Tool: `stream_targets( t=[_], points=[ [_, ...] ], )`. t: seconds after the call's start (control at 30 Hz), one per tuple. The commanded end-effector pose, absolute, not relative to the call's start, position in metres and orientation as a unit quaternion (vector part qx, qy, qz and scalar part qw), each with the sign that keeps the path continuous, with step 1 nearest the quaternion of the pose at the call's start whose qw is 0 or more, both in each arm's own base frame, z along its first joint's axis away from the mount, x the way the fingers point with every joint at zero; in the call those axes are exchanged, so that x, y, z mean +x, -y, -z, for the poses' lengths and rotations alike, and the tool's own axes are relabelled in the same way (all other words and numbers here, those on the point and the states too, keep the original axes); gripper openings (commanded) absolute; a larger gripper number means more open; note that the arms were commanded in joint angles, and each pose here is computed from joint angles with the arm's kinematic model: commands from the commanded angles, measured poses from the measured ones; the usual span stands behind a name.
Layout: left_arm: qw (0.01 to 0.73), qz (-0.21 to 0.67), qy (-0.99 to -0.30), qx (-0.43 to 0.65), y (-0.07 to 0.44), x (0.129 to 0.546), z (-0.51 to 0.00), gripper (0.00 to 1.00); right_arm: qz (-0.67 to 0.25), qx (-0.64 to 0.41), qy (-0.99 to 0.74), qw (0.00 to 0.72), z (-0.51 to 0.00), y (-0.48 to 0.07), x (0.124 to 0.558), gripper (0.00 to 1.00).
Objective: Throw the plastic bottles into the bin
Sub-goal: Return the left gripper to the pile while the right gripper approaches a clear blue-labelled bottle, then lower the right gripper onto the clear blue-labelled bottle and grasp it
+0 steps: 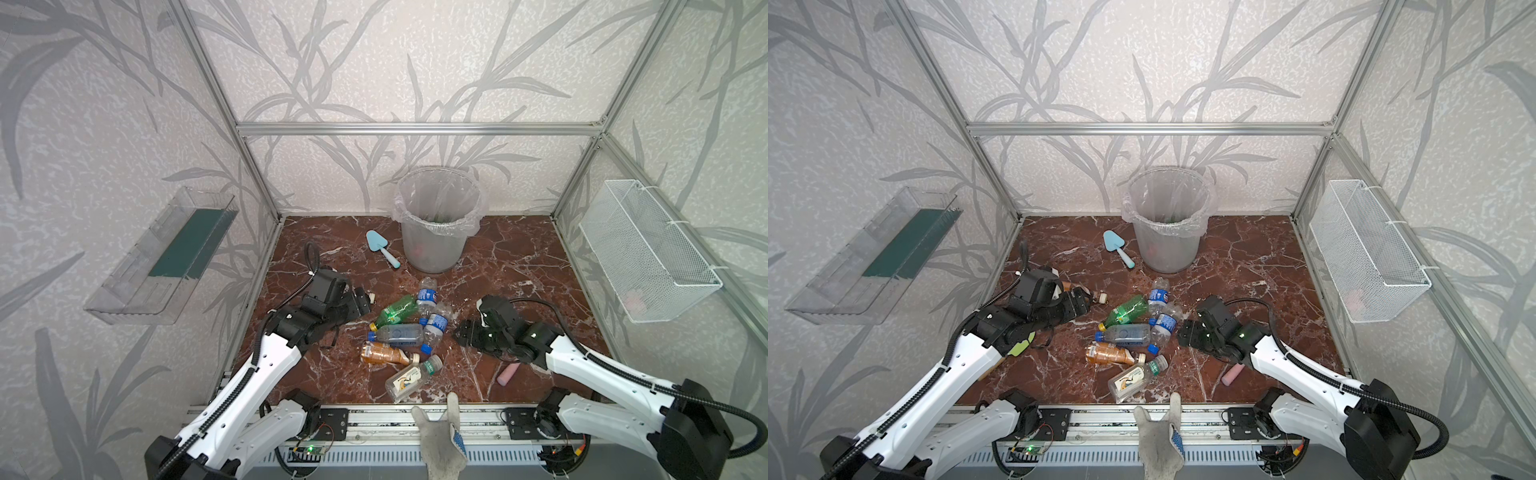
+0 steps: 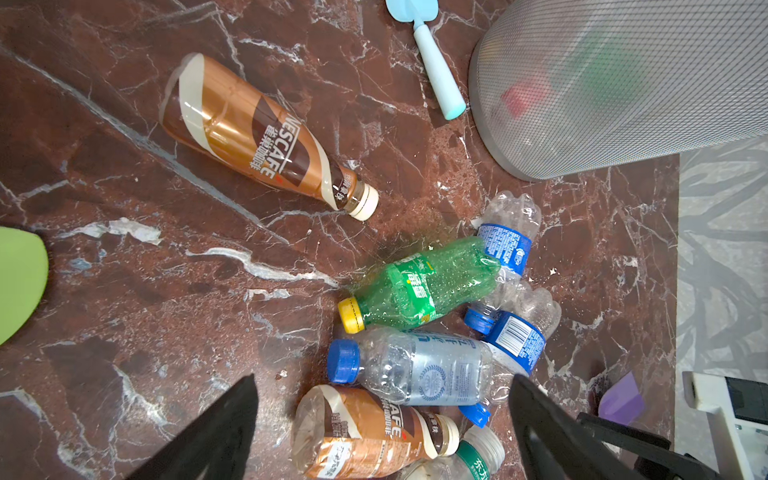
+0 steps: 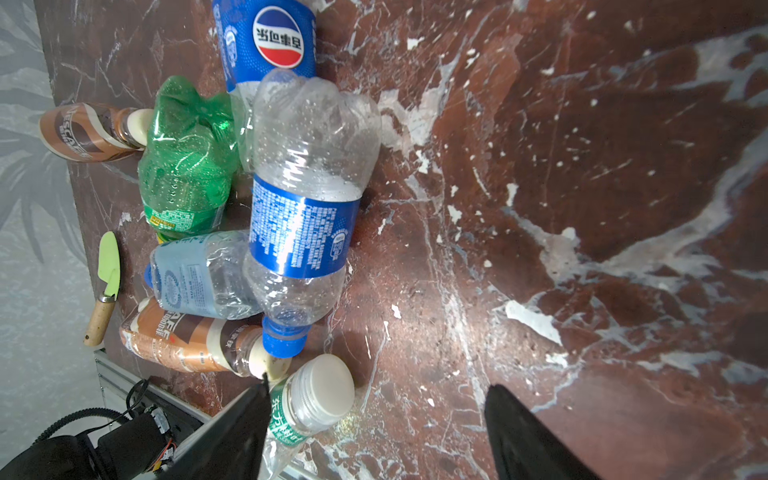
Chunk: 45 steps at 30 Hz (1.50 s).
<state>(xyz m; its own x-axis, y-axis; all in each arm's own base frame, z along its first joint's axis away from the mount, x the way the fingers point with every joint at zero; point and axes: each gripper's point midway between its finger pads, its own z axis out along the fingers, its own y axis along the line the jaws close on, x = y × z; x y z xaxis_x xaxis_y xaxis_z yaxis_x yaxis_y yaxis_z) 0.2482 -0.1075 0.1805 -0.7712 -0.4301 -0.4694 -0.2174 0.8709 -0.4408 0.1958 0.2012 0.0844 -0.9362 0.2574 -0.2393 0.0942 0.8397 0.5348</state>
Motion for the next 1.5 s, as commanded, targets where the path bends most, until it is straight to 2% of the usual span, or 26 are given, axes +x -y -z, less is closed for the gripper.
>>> stream_targets(
  t=[0.0,0.47,0.77,1.1,1.47],
  points=[
    [0.29,0.188,-0.919,-0.189,0.106,0.248,-0.176,0.93,-0.282,0.097,-0.941,0.159,-0.09,-0.212,0.202,0.81],
    [0.263,0.189,-0.925,-0.199,0.106,0.238,-0.146,0.93,-0.285,0.095,-0.939,0.167,-0.09,-0.228,0.218,0.82],
    [0.26,0.191,-0.925,-0.2,0.105,0.236,-0.144,0.93,-0.278,0.088,-0.94,0.175,-0.092,-0.243,0.238,0.86],
    [0.259,0.191,-0.925,-0.202,0.103,0.231,-0.144,0.93,-0.287,0.095,-0.937,0.174,-0.09,-0.26,0.255,0.86],
    [0.259,0.191,-0.924,-0.206,0.102,0.23,-0.142,0.93,-0.266,0.116,-0.942,0.171,-0.078,-0.255,0.259,0.86]
  ],
)
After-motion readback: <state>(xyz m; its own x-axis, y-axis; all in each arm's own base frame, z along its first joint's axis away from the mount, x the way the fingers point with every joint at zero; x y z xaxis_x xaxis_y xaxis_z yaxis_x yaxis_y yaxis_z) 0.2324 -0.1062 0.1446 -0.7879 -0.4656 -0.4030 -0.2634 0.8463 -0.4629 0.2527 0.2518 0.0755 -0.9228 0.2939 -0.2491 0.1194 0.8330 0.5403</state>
